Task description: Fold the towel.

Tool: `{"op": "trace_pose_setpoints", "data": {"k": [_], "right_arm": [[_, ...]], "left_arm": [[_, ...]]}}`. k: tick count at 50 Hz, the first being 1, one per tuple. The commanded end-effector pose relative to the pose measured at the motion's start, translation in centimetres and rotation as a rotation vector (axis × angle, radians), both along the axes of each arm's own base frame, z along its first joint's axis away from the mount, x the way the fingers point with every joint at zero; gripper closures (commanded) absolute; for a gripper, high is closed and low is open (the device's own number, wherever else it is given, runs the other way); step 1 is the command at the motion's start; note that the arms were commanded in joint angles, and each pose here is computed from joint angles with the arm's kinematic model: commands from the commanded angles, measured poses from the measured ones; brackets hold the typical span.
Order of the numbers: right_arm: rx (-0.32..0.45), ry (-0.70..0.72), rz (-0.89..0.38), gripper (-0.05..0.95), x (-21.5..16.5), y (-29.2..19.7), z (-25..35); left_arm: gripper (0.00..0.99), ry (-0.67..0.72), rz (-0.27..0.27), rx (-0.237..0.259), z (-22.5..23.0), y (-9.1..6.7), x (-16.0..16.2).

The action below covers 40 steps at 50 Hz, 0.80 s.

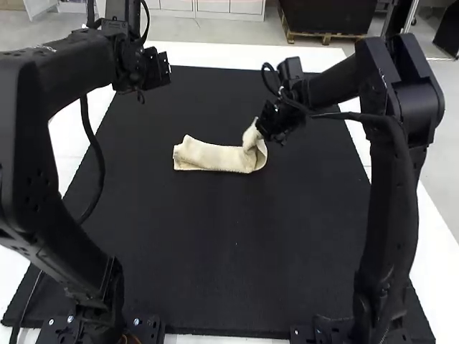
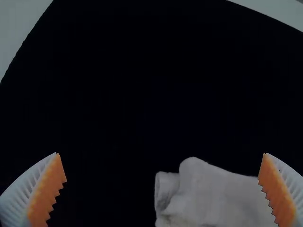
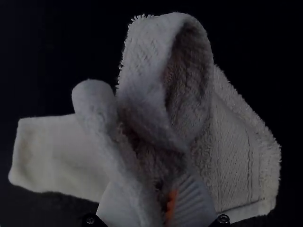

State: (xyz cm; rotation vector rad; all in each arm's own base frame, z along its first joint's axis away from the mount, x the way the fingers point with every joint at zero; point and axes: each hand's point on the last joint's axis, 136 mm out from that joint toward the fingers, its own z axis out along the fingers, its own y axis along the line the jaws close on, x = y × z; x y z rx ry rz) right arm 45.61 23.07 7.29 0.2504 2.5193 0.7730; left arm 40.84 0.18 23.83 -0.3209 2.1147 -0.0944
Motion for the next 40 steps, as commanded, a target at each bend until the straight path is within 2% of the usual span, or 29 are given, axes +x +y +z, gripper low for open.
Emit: {"op": "trace_pose_setpoints", "data": {"k": [1,40], "right_arm": [[0.037,-0.064,0.056,0.91,-0.1,3.2,3.2],[0.019,-0.037,0.167,0.91,-0.9,9.8,-0.1]], "left_arm": [[0.041,-0.053,0.007,0.01,2.0,0.5,-0.5],[0.041,-0.056,0.008,-0.001,2.6,0.8,-1.4]]}}
